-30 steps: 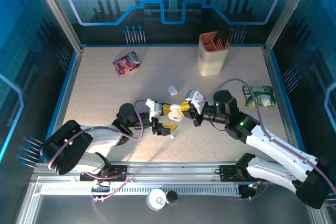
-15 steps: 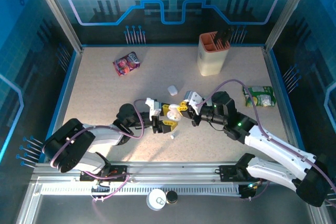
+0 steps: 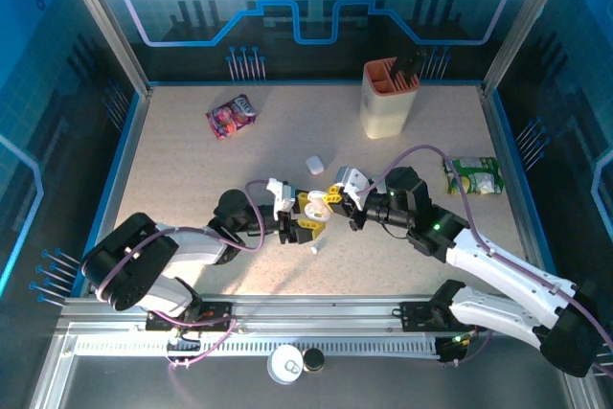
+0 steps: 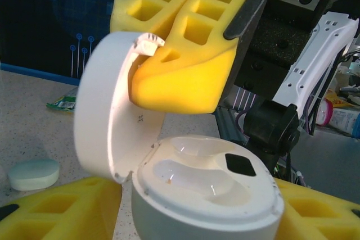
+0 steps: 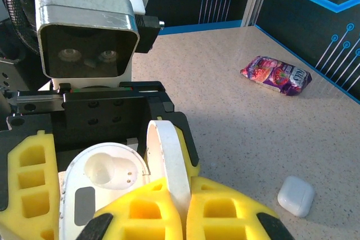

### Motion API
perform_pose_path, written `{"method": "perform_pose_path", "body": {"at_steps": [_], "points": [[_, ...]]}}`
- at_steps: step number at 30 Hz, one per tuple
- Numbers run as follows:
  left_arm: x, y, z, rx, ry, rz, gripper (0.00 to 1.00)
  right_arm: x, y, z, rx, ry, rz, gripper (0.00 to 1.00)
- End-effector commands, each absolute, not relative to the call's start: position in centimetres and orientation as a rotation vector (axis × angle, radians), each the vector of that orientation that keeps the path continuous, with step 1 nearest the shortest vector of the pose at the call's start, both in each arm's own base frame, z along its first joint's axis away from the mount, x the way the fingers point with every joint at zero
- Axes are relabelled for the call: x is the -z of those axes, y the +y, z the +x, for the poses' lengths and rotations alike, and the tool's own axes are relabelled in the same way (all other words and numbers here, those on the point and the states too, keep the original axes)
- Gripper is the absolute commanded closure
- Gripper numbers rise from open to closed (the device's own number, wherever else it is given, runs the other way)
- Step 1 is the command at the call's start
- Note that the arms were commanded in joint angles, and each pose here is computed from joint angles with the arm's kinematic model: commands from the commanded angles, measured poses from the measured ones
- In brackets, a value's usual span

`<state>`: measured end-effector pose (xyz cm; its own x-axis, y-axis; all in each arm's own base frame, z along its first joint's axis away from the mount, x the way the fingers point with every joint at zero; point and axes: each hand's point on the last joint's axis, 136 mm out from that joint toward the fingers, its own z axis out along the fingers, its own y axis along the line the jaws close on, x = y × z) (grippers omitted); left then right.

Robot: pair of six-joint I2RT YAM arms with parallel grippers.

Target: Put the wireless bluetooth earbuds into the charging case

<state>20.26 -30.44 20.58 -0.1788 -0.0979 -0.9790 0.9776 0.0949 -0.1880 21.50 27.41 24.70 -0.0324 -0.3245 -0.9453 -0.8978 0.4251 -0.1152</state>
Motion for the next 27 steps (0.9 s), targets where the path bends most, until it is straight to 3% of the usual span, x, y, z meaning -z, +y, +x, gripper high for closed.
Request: {"method": "perform_pose_path", "body": {"at_steps": [1, 13, 18, 27], "points": [[-21.7, -30.6, 20.1, 1.309, 1.264, 0.988, 0.39, -25.2, 27.8, 21.0, -0.668, 1.543, -1.127, 1.00], [-21.9, -30.6, 19.9, 1.314, 1.246, 0.992, 0.38, -24.6, 27.7, 21.4, -0.641, 1.566, -1.128, 1.00], [-21.8, -30.7, 20.0, 1.320, 1.254, 0.995, 0.54, -24.8, 27.8, 21.5, -0.645, 1.562, -1.125, 1.00], [-21.3, -30.8, 20.1, 1.318, 1.265, 0.997, 0.58, -25.8, 27.9, 21.5, -0.664, 1.532, -1.101, 1.00]]}}
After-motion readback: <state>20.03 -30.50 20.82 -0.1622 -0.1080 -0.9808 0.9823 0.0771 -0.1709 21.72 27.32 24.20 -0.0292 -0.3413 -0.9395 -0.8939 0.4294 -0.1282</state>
